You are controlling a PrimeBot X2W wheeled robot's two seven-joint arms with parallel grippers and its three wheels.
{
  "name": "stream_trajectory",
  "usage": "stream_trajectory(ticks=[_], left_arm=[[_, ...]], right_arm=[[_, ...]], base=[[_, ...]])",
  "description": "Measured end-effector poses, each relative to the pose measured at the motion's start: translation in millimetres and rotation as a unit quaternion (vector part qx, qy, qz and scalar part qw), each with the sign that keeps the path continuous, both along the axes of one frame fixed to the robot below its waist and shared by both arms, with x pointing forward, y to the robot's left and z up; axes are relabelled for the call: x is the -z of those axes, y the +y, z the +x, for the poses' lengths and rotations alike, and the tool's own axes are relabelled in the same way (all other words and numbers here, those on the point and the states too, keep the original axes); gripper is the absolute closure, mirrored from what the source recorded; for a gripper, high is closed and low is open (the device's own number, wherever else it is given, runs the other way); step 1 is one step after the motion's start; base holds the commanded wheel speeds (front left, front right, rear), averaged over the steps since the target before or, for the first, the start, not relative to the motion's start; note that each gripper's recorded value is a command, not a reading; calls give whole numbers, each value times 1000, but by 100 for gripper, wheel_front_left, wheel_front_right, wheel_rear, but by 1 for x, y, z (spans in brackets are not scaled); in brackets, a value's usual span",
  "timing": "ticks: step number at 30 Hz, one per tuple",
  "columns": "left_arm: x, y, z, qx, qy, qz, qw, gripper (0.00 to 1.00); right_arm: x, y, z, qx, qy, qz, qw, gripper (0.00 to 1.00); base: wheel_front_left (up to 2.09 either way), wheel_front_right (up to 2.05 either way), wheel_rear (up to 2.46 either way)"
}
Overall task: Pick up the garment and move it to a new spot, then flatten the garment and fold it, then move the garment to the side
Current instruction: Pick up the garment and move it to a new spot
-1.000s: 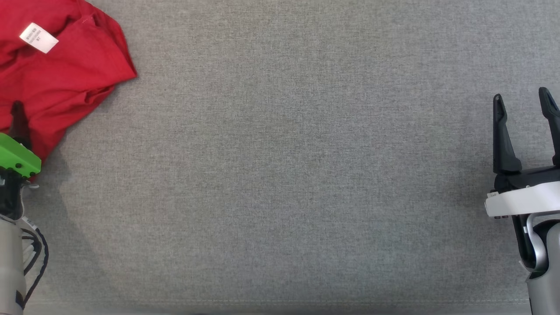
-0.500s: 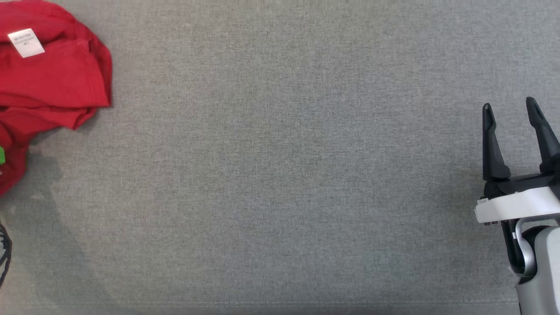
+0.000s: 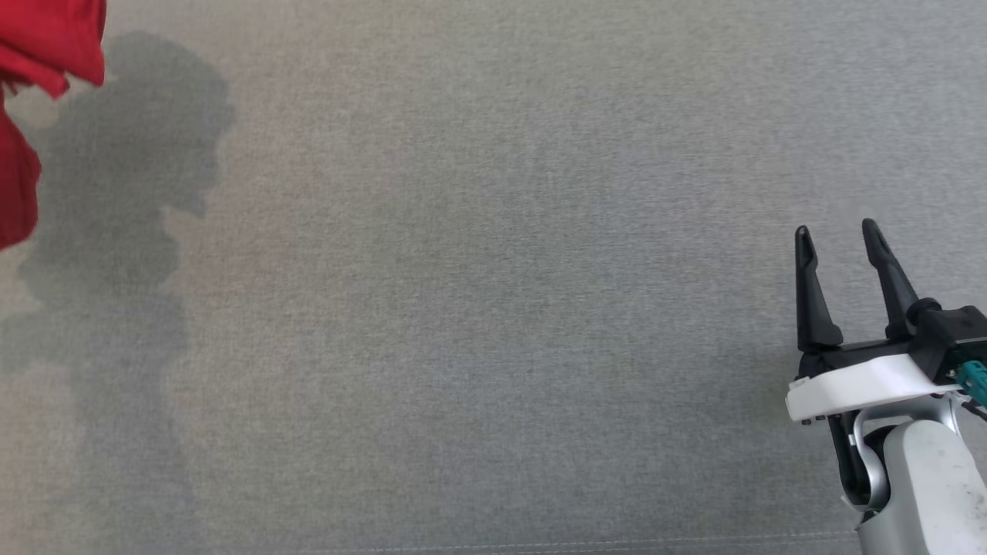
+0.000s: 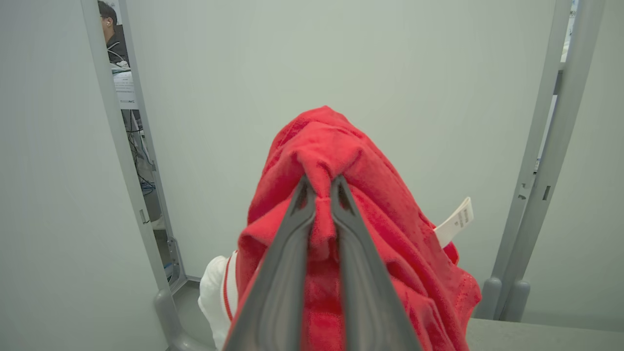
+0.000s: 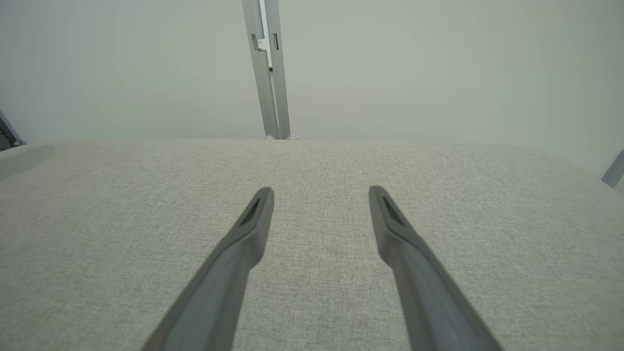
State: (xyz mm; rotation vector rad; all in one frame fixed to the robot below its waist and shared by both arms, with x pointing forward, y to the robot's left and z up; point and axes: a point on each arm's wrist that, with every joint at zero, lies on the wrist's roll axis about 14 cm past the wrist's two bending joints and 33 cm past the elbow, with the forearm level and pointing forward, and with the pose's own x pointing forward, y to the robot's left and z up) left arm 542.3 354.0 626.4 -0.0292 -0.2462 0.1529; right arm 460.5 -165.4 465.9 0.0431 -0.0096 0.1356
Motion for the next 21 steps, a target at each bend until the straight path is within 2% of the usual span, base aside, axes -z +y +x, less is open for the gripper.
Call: stream_trajectory(ticks=[5, 10, 16, 21], left_arm=[[-70, -65, 15, 79, -72, 28, 994, 100], [-113, -146, 20, 174, -115, 34, 977, 100], [-122, -250, 18, 293, -125, 25, 948, 100], [-97, -317, 16, 365, -95, 7, 926, 100]], right_arm=[[-3, -11, -14, 24, 2, 12, 1000, 0], [-14, -31, -27, 56, -7, 19, 998, 0], [-23, -56, -46, 96, -14, 29, 995, 0], [-27, -75, -62, 125, -17, 35, 991, 0]], base=[[0, 0, 0], [0, 0, 0], [0, 0, 0], [0, 0, 0]])
